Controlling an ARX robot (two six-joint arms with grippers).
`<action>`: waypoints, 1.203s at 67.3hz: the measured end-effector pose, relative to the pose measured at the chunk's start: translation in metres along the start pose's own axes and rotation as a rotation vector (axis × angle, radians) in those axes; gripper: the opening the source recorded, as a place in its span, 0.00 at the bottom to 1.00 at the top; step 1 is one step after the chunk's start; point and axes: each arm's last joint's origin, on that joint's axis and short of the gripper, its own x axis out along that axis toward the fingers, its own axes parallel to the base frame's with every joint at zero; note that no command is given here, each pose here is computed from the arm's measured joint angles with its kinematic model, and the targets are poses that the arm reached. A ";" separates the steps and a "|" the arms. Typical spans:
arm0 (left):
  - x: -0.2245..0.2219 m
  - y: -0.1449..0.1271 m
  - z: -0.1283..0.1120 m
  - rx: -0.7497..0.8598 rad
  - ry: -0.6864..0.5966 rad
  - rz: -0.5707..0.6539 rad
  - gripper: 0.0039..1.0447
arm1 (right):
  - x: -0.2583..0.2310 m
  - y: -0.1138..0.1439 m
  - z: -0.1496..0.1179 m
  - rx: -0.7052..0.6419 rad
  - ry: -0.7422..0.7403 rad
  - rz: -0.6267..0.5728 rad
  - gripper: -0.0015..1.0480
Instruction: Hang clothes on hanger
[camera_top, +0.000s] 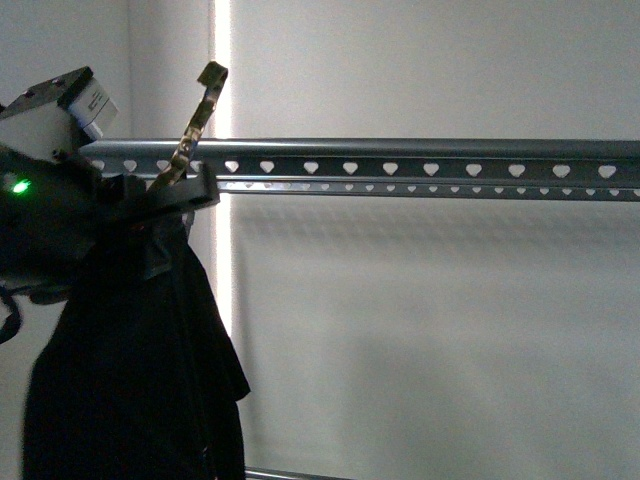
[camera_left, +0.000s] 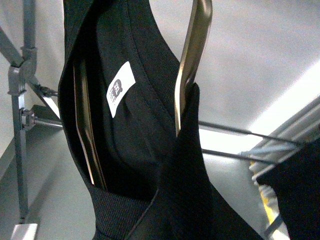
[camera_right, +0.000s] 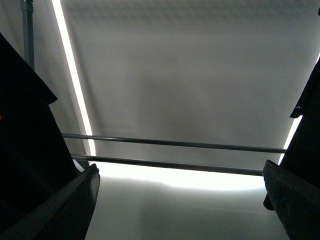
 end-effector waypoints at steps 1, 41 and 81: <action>-0.001 0.002 -0.001 0.016 0.007 -0.012 0.03 | 0.000 0.000 0.000 0.000 0.000 0.000 0.93; -0.004 0.024 0.012 0.608 -0.044 -0.498 0.03 | 0.000 0.000 0.000 0.000 0.000 0.000 0.93; 0.058 -0.048 0.027 0.910 -0.213 -0.884 0.03 | 0.000 0.000 0.000 0.000 0.000 0.000 0.93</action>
